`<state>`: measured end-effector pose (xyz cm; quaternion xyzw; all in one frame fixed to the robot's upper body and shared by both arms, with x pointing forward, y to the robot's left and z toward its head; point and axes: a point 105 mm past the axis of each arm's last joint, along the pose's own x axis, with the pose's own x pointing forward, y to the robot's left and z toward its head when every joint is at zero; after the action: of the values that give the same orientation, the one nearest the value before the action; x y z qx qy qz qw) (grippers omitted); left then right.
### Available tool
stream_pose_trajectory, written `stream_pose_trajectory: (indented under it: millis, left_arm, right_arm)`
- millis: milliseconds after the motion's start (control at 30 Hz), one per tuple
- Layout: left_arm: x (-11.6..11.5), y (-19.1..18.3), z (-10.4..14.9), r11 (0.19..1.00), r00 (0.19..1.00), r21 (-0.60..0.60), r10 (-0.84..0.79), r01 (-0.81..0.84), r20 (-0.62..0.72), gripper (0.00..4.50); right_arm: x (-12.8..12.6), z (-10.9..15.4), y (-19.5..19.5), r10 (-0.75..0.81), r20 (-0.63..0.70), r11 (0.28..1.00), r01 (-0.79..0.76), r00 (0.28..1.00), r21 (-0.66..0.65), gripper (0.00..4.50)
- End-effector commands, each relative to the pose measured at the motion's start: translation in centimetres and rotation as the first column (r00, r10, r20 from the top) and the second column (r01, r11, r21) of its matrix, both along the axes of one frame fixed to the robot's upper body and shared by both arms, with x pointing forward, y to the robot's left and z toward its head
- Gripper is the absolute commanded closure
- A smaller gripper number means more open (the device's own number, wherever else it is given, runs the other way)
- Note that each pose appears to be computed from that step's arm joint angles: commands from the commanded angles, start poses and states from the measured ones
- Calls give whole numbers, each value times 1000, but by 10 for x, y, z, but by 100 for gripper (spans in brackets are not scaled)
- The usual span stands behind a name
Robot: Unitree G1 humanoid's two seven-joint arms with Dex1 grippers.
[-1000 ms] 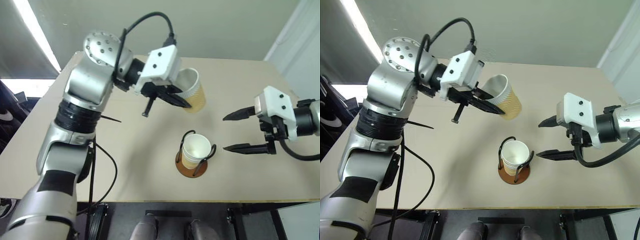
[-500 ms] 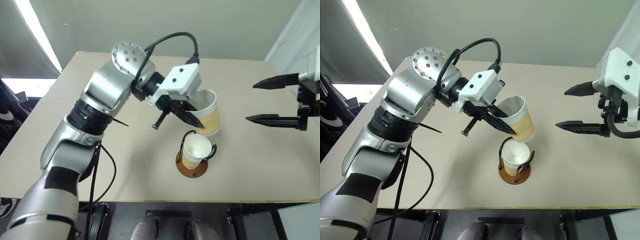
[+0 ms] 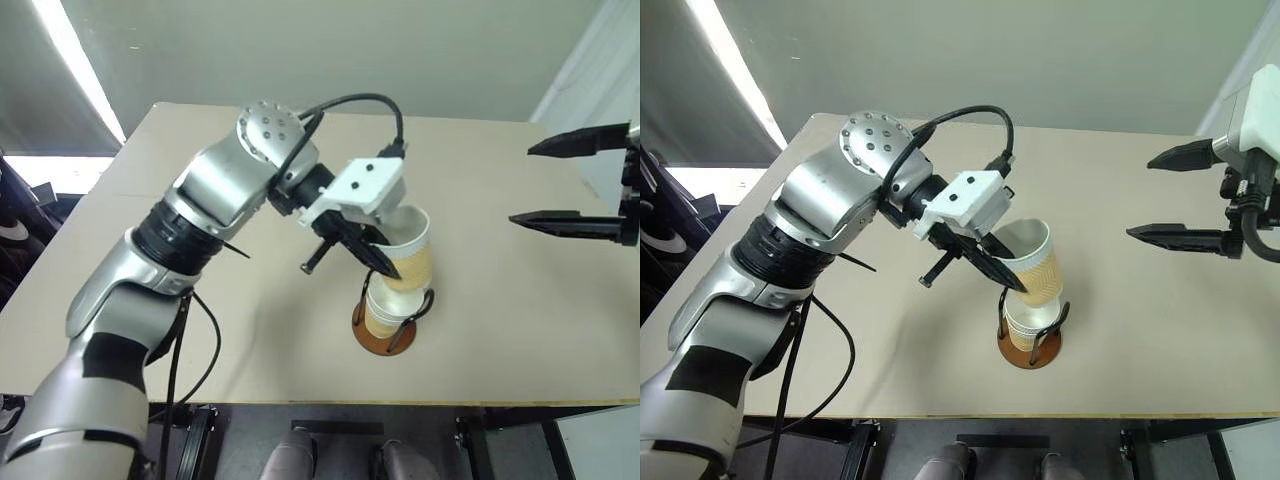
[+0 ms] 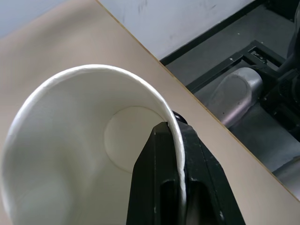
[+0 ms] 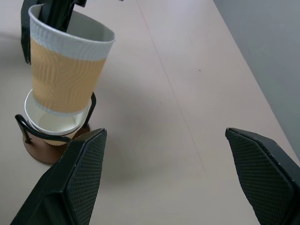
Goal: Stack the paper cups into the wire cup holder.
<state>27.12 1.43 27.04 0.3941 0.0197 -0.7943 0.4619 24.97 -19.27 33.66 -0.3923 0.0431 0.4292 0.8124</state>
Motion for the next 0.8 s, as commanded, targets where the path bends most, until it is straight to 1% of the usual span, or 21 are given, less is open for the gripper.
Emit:
stream_pose_trajectory:
  millis: [33, 200, 500, 800]
  left_arm:
    - [-6, 1, -4, 998, 999, 41, -44, 44, 11, 447]
    - [1, 2, -15, 998, 999, 58, -35, 34, 18, 447]
    - [3, -2, -21, 997, 999, 71, -41, 39, 24, 447]
    - [2, -5, -20, 996, 998, 76, -52, 50, 30, 447]
  right_arm:
    - [-3, 13, -4, -17, 62, 1000, 18, 998, -12, 35]
    - [-3, 12, -3, -17, 61, 1000, 18, 998, -10, 35]
    - [-4, 10, -4, -21, 49, 1000, 22, 999, -14, 35]
    - [-22, 5, 5, 58, -78, 998, -57, 995, 11, 35]
